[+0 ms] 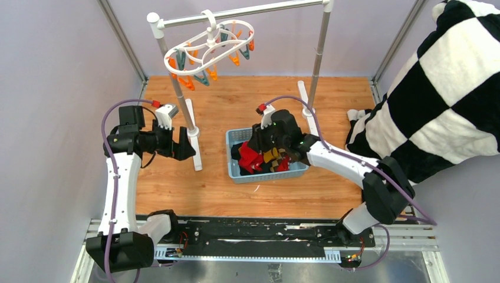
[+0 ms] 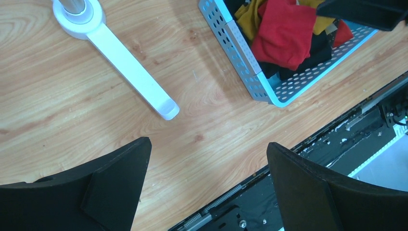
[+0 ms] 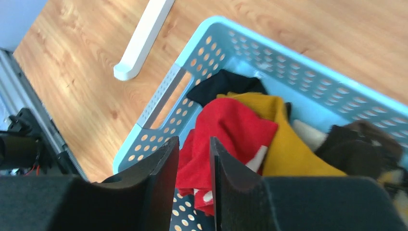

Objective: Remove the socks clipped to the hanger
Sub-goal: Place the sock in the bin.

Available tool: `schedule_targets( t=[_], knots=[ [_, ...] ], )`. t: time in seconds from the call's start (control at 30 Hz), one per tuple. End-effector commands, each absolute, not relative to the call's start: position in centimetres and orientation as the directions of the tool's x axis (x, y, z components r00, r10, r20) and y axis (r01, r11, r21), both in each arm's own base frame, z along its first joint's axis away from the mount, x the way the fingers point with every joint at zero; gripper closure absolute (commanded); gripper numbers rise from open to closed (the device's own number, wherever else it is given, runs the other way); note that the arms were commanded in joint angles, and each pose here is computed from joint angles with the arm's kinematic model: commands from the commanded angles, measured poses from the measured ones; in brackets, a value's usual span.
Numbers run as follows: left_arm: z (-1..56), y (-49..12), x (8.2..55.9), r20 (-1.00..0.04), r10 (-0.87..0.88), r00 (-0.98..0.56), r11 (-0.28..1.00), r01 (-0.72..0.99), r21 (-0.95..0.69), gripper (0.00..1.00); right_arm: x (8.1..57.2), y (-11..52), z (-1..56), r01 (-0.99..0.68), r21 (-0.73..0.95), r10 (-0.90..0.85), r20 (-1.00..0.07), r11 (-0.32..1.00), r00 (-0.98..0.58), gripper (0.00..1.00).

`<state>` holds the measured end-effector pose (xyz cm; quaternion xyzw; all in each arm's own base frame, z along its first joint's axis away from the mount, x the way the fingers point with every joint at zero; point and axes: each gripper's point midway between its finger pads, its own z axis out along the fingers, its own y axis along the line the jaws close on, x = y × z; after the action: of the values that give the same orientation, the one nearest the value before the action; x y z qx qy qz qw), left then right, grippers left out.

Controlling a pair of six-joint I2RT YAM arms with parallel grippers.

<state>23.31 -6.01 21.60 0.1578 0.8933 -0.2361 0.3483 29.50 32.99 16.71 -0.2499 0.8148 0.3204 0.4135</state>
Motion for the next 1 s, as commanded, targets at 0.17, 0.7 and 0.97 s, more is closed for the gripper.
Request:
schedule_targets(
  t=[0.17,0.7,0.97],
  knots=[
    [21.5,-5.1,23.9,-0.700,0.136,-0.701,0.857,0.437,-0.272,0.00,27.7,33.7,7.1,-0.645,0.400,-0.223,-0.711,0.651,-0.667,0.61],
    [15.9,-1.8,30.3,-0.752,0.062,-0.656,0.956,0.256,-0.144,0.00,29.5,26.3,20.9,-0.588,0.141,-0.138,-0.904,0.797,-0.404,0.06],
    [11.6,-3.1,33.9,-0.837,0.095,-0.539,0.941,0.323,-0.101,0.00,32.3,4.4,18.2,0.215,-0.016,0.065,-0.929,0.977,-0.364,0.00]
  ],
)
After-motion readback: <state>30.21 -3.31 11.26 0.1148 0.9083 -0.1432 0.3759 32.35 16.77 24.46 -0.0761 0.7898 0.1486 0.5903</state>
